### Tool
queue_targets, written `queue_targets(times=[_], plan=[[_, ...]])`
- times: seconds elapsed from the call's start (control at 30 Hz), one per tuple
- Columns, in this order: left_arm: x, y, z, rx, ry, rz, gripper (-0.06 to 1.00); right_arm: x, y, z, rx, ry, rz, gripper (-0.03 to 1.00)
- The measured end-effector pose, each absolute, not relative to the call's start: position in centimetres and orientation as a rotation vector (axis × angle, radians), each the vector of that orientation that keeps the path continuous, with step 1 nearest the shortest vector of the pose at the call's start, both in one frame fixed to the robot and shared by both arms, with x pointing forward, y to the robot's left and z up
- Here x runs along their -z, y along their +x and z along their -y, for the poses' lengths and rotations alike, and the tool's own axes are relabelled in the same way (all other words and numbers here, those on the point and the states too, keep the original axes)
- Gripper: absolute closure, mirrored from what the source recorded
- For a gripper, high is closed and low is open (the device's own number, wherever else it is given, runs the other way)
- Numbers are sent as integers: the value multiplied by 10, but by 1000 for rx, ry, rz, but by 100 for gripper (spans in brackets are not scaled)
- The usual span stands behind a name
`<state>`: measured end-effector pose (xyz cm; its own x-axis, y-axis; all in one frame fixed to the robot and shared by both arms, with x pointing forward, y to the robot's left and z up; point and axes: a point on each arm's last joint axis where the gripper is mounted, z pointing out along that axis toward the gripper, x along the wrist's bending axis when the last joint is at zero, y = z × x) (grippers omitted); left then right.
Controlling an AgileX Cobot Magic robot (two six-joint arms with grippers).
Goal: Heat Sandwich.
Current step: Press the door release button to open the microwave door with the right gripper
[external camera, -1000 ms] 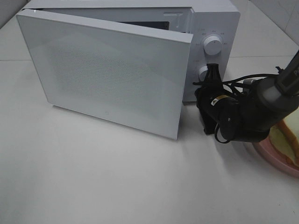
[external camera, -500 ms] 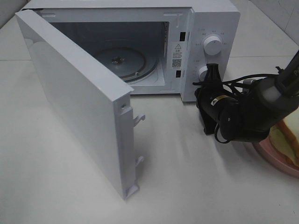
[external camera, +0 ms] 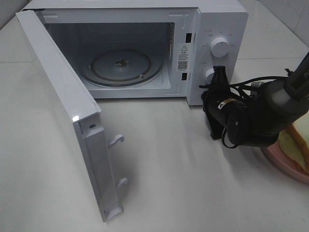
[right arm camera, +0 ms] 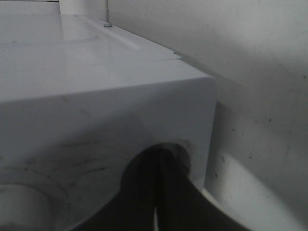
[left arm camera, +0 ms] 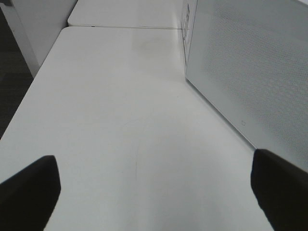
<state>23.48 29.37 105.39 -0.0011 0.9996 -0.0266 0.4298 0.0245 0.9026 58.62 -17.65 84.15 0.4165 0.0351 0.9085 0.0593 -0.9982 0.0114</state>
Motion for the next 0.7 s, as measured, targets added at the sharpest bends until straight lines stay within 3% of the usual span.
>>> queue_targets(times=[0.7], plan=[[-1054, 235, -294, -942, 1509, -1536, -5, -848, 590, 175, 1510, -2710, 112, 95]])
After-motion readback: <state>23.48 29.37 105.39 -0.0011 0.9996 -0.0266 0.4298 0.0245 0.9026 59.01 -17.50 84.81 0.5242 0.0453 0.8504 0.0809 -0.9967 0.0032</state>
